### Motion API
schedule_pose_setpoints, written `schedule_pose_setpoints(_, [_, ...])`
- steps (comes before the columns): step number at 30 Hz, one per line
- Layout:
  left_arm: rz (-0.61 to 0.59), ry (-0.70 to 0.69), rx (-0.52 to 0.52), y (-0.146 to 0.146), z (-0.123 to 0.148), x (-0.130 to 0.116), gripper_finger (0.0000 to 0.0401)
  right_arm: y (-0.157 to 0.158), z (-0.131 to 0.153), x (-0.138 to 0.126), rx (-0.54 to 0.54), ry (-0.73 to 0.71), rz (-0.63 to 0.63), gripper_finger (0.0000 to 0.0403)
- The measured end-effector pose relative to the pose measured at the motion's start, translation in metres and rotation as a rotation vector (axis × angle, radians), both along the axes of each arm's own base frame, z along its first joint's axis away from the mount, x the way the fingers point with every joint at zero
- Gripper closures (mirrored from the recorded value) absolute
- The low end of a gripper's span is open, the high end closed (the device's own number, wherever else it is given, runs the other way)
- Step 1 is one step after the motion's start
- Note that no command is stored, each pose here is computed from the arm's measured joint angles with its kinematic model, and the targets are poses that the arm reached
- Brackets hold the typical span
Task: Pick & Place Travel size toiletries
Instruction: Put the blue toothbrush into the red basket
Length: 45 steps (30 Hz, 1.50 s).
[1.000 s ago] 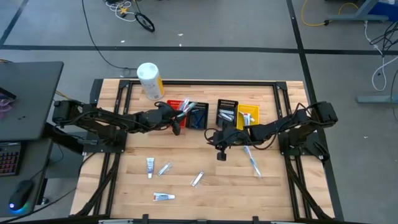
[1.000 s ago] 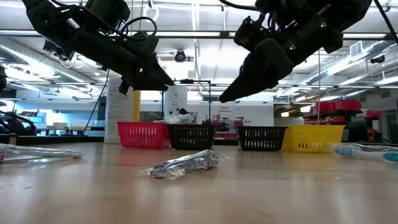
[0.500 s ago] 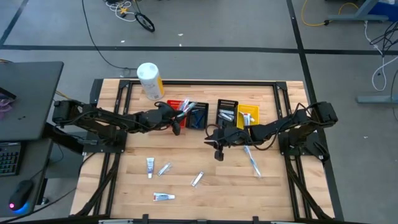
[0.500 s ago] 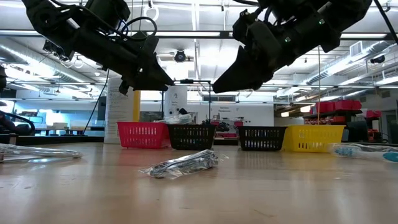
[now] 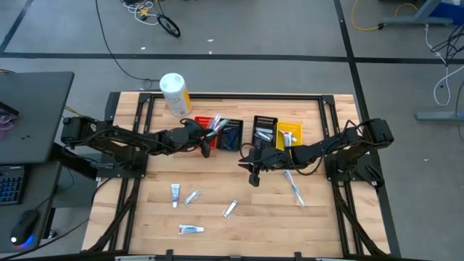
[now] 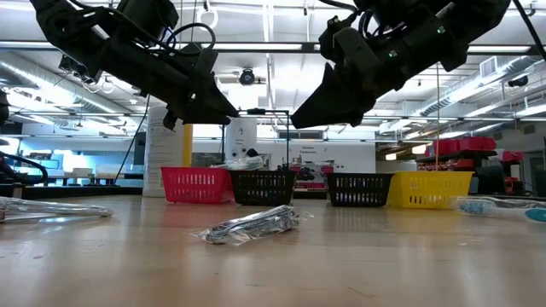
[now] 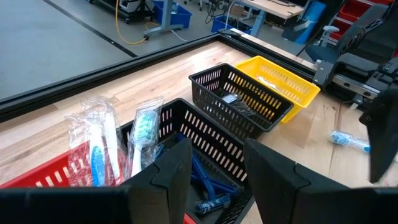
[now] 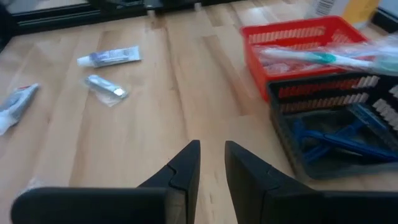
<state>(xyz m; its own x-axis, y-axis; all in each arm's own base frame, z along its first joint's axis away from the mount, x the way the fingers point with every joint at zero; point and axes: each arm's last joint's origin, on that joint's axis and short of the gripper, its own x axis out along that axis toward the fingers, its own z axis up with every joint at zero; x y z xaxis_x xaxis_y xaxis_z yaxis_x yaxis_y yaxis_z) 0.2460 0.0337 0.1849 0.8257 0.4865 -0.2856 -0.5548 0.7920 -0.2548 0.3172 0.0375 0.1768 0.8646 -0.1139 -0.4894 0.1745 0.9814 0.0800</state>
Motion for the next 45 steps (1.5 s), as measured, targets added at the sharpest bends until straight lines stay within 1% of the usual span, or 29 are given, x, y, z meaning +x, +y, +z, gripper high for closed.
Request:
schedule_pose_setpoints(3, [0.0,0.0,0.0,0.0,0.0,0.0,0.0246,-0.001,0.0001,-0.0001,-0.006,-0.004,-0.036,0.0322])
schedule_pose_setpoints(16, [0.0,0.0,0.0,0.0,0.0,0.0,0.0246,-0.0005,0.0002,0.0001,-0.004,-0.004,-0.018,0.0322])
schedule_pose_setpoints(19, [0.0,0.0,0.0,0.0,0.0,0.0,0.0246,-0.0005,0.0002,0.0001,-0.006,-0.004,-0.017,0.0316])
schedule_pose_setpoints(22, [0.0,0.0,0.0,0.0,0.0,0.0,0.0246,-0.0005,0.0002,0.0001,-0.006,-0.004,-0.015,0.0294])
schedule_pose_setpoints(28, [0.0,0.0,0.0,0.0,0.0,0.0,0.0246,-0.0004,0.0002,0.0001,-0.019,-0.001,-0.006,0.0234])
schedule_pose_setpoints(37, [0.0,0.0,0.0,0.0,0.0,0.0,0.0246,0.0021,0.0005,0.0004,-0.039,0.003,0.086,0.0157])
schedule_pose_setpoints(40, [0.0,0.0,0.0,0.0,0.0,0.0,0.0246,0.0027,0.0004,0.0004,-0.032,0.004,0.106,0.0141])
schedule_pose_setpoints(45, [0.0,0.0,0.0,0.0,0.0,0.0,0.0246,0.0031,0.0001,0.0002,-0.022,0.007,0.117,0.0137])
